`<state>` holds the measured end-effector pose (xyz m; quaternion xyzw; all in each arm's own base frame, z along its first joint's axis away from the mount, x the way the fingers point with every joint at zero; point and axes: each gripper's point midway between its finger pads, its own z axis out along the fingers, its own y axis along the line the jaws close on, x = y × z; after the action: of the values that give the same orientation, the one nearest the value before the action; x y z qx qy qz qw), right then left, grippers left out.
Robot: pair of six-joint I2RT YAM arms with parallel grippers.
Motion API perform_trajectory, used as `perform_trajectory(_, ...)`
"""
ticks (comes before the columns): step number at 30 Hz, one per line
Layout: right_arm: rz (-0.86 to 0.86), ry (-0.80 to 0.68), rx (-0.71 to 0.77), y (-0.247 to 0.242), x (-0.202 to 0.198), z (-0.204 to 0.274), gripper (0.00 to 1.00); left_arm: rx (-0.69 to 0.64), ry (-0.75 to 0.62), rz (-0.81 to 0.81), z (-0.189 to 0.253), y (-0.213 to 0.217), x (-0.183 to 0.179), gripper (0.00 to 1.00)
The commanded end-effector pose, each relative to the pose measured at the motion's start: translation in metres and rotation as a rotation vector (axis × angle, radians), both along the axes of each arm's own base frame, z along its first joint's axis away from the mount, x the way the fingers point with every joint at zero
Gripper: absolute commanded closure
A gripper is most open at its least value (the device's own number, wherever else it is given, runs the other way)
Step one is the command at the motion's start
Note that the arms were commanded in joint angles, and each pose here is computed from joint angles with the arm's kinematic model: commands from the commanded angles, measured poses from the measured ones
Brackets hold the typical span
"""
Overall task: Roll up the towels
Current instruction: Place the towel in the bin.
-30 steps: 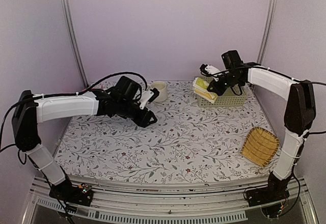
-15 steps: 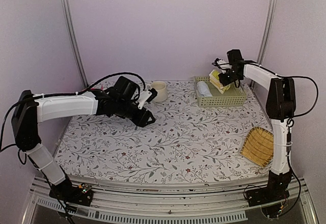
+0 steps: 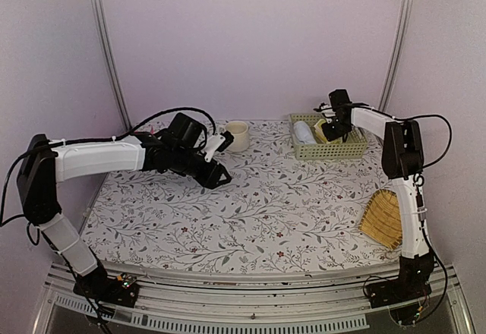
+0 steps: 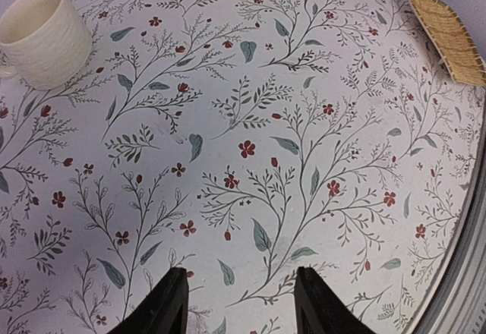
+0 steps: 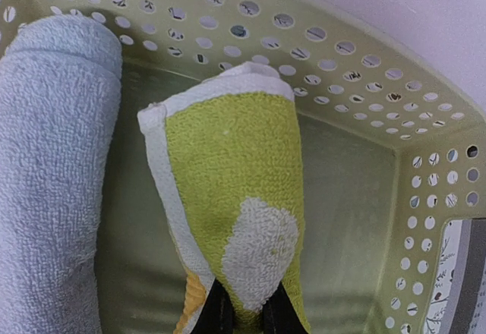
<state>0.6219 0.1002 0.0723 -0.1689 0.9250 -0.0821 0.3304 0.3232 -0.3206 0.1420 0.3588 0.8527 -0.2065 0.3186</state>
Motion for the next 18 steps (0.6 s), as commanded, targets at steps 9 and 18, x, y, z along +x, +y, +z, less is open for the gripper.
perform_trajectory(9, -0.046, 0.019, -0.028, 0.029, -0.006, -0.024, 0.94, -0.022, 0.031, -0.008, -0.003, -0.003, 0.002, 0.5)
perform_trajectory(18, -0.017, 0.053, -0.006, 0.048, -0.014, -0.035, 0.63, -0.016, 0.04, -0.009, -0.006, -0.003, 0.001, 0.51)
